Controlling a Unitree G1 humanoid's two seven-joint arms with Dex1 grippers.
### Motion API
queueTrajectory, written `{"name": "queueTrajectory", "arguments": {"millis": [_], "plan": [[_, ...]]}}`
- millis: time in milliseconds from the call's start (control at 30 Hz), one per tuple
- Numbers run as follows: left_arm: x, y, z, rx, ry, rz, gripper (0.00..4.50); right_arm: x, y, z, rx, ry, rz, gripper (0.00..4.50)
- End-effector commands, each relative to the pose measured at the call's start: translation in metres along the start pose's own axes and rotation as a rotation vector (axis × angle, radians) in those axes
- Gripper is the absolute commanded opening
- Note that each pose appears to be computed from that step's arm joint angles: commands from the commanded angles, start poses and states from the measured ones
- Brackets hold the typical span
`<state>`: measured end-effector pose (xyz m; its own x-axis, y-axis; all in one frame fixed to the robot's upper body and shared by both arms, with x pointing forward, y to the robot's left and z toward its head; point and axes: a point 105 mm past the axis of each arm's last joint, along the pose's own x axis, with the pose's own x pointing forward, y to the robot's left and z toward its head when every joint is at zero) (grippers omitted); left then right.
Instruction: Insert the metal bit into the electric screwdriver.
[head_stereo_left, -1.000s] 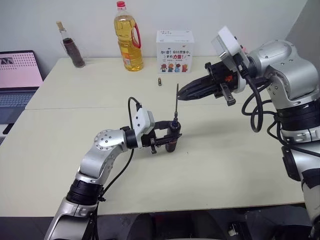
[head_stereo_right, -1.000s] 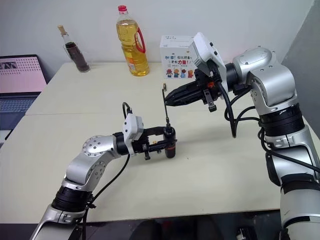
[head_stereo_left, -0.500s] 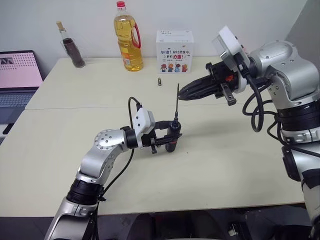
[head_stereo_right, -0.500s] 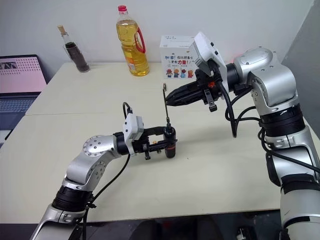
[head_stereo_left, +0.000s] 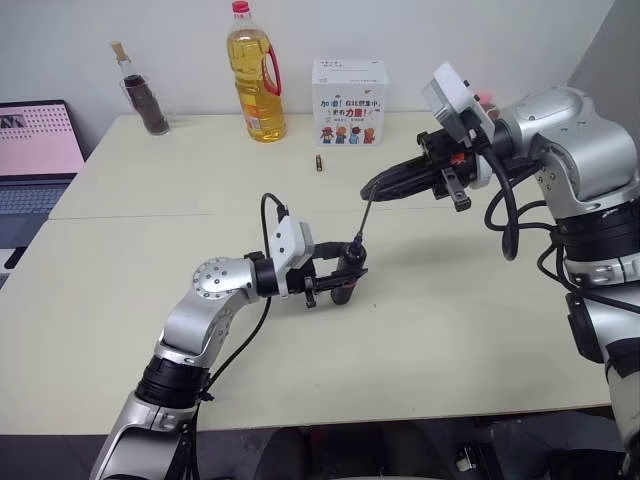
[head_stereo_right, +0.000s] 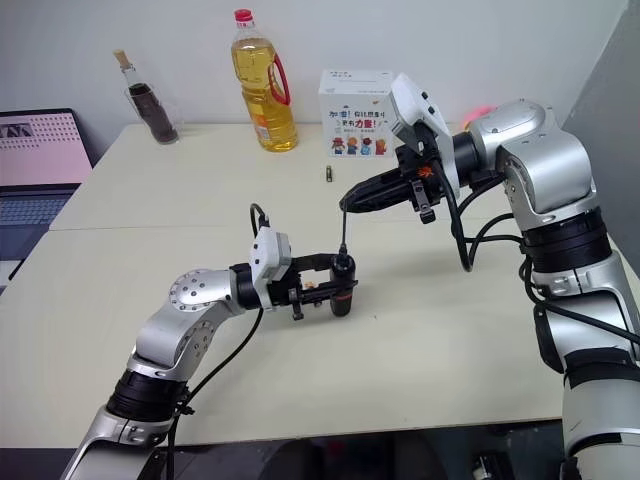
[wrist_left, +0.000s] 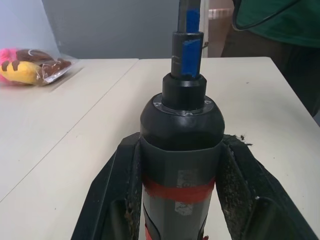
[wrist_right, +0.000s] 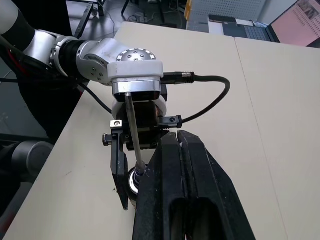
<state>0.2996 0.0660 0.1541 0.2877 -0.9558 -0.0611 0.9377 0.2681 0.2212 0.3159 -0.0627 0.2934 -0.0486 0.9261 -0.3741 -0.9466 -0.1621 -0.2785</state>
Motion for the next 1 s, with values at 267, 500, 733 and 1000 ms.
{"name": "queueTrajectory", "arguments": {"millis": [267, 500, 733, 1000], "plan": [[0.001, -0.022, -0.052, -0.171, 0.160, -0.066, 1.65, -0.012, -0.007, 0.012, -0.061, -0.012, -0.054, 0.02], [-0.004, -0.017, -0.044, -0.171, 0.116, -0.045, 1.65, -0.038, -0.027, 0.009, -0.070, -0.011, -0.225, 0.02], [-0.007, -0.010, -0.029, -0.191, 0.037, -0.012, 1.65, -0.067, -0.027, -0.004, -0.009, -0.035, -0.385, 0.02], [-0.009, 0.008, 0.002, -0.208, -0.055, 0.006, 1.65, -0.064, 0.000, -0.026, 0.081, -0.083, -0.483, 0.02]]}}
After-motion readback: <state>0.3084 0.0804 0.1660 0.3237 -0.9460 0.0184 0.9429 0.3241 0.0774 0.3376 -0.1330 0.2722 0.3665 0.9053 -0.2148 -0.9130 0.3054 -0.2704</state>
